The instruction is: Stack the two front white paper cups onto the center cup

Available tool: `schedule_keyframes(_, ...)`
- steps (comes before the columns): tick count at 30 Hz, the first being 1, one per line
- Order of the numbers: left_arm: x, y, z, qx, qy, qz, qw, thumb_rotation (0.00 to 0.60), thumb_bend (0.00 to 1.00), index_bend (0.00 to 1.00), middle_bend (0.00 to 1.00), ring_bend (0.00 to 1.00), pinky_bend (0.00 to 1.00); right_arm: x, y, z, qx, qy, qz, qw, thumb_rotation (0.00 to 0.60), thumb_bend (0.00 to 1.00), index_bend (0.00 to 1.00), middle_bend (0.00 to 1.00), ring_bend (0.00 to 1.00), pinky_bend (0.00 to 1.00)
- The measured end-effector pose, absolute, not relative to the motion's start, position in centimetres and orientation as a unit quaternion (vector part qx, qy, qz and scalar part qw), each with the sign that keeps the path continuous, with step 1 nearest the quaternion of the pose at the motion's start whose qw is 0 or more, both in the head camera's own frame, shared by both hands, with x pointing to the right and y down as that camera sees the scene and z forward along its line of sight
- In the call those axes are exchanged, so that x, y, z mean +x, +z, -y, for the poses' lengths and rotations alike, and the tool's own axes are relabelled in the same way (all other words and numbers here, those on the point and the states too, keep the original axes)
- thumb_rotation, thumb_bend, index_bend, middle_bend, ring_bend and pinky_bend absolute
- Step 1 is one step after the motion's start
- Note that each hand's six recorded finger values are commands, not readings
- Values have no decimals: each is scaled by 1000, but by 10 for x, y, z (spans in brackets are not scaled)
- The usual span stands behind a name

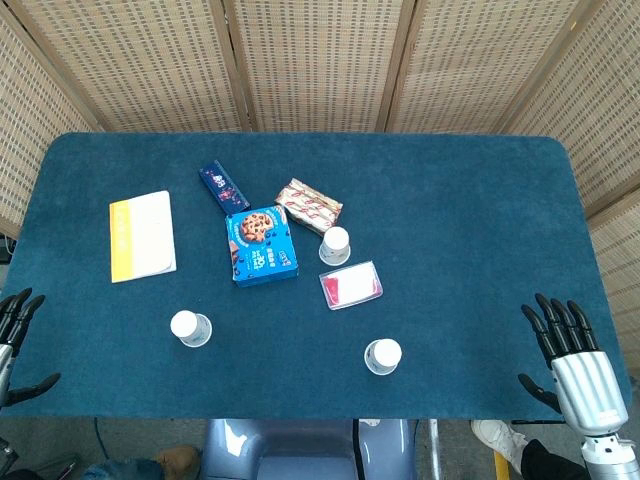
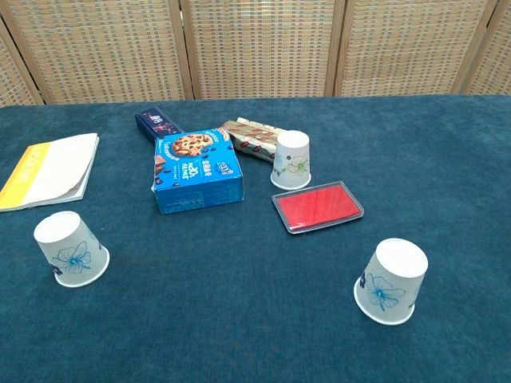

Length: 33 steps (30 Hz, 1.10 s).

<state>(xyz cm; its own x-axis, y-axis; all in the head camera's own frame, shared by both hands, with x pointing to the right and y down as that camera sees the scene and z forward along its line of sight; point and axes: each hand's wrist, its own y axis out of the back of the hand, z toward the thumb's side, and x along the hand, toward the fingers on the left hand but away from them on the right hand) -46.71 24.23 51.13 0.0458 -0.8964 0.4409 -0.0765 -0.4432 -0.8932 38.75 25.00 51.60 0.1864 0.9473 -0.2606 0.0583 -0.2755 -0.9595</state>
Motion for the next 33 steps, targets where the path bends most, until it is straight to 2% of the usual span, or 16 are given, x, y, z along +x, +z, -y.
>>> schedule_keyframes(8,-467,513,-242,-627,-574,-385,359,600,0,0,0,0,0,381,523,-251,-647,488,387,439,600,0,0,0,0,0)
schedule_keyframes(13,-464,515,-240,-622,-576,-385,363,600,0,0,0,0,0,364,542,-248,-698,466,349,417,600,0,24,6,0,4)
schedule_keyframes(16,-465,515,-239,-619,-578,-388,363,600,0,0,0,0,0,348,558,-240,-733,449,314,404,600,3,72,66,25,66)
schedule_keyframes(19,-466,517,-238,-617,-582,-389,360,600,0,0,0,0,0,331,572,-233,-759,436,281,393,600,64,111,128,89,140)
schedule_keyframes(23,-467,519,-235,-616,-585,-388,357,600,0,0,0,0,0,309,588,-229,-788,426,248,369,600,159,163,181,141,185)
schedule_keyframes(33,-470,524,-231,-620,-591,-384,346,600,0,0,0,0,0,260,621,-218,-819,426,213,320,600,254,240,276,230,283)
